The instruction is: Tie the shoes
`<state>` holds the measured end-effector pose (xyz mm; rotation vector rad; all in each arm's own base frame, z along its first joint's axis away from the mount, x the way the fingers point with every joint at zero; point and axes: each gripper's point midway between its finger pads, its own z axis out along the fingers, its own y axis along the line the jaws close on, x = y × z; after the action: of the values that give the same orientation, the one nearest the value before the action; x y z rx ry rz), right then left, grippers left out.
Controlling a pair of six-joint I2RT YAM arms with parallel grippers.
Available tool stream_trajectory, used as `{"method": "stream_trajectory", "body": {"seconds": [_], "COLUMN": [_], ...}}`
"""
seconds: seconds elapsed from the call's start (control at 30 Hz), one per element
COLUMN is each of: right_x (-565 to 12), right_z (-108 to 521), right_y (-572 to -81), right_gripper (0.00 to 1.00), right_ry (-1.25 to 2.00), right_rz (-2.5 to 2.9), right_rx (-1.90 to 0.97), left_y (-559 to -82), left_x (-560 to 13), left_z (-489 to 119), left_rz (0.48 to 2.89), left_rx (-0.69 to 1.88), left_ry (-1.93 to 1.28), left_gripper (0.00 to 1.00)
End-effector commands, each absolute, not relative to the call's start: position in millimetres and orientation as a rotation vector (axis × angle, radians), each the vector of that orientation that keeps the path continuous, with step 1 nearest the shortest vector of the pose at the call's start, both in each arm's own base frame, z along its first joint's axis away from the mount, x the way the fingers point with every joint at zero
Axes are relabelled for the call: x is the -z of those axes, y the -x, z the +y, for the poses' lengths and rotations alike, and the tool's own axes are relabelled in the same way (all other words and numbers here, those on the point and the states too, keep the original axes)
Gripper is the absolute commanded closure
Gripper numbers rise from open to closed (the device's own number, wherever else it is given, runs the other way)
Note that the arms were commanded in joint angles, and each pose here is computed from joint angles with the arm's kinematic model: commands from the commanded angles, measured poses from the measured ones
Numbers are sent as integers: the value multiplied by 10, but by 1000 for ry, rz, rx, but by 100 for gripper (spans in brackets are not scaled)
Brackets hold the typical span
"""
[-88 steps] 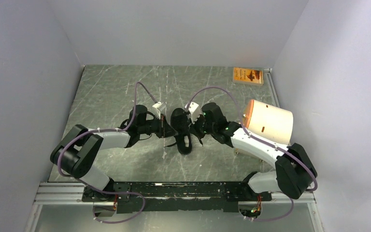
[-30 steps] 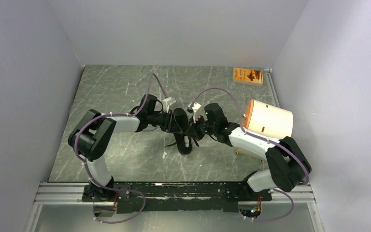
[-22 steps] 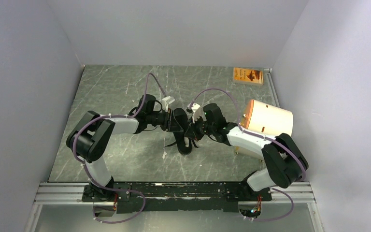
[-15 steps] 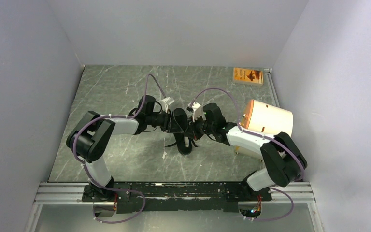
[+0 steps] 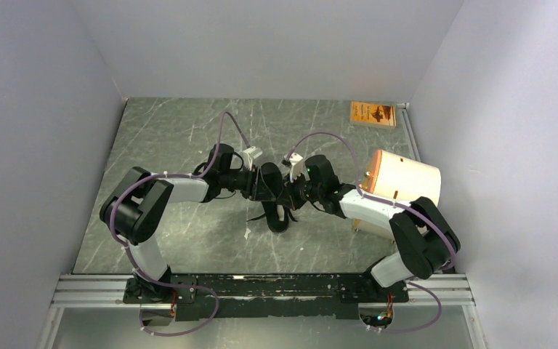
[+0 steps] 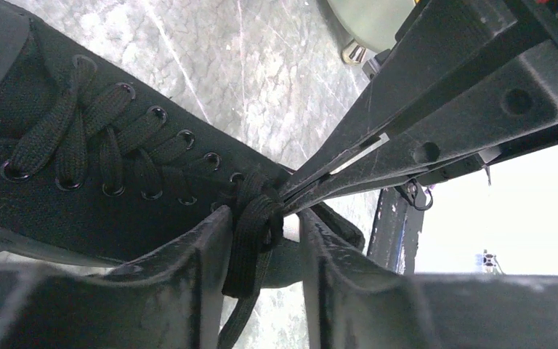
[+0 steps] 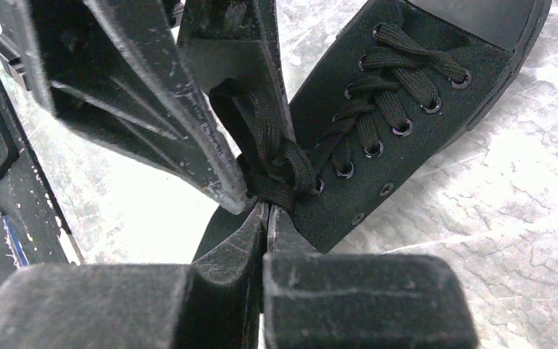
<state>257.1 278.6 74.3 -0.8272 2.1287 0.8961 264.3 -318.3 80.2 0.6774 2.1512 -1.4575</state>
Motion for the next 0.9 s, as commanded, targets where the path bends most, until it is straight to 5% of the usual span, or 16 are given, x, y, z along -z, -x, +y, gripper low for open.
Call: {"method": "stream_trajectory", "body": {"seconds": [0.0, 0.1, 0.33, 0.87], "right_x": [-851, -877, -965, -896], "right_z": [2805, 2795, 2520, 2808], "right_y": [-2668, -2658, -2749, -2875], "right_gripper": [100, 100, 64, 63], "right_ry": [809, 811, 737, 812], "right_rz": [2086, 2087, 2132, 2119], "right_rx": [-896, -900, -800, -945], "left_y": [-2697, -2723, -2734, -2704], "left_x": [-796, -767, -748, -801], "left_z": [-3164, -3164, -3165, -3167], "left_rz": [2134, 2143, 2144, 2131], "left_rx": [1414, 1400, 1396, 1413], "left_ry": [-702, -697, -701, -697], "left_gripper": [63, 75, 85, 94]}}
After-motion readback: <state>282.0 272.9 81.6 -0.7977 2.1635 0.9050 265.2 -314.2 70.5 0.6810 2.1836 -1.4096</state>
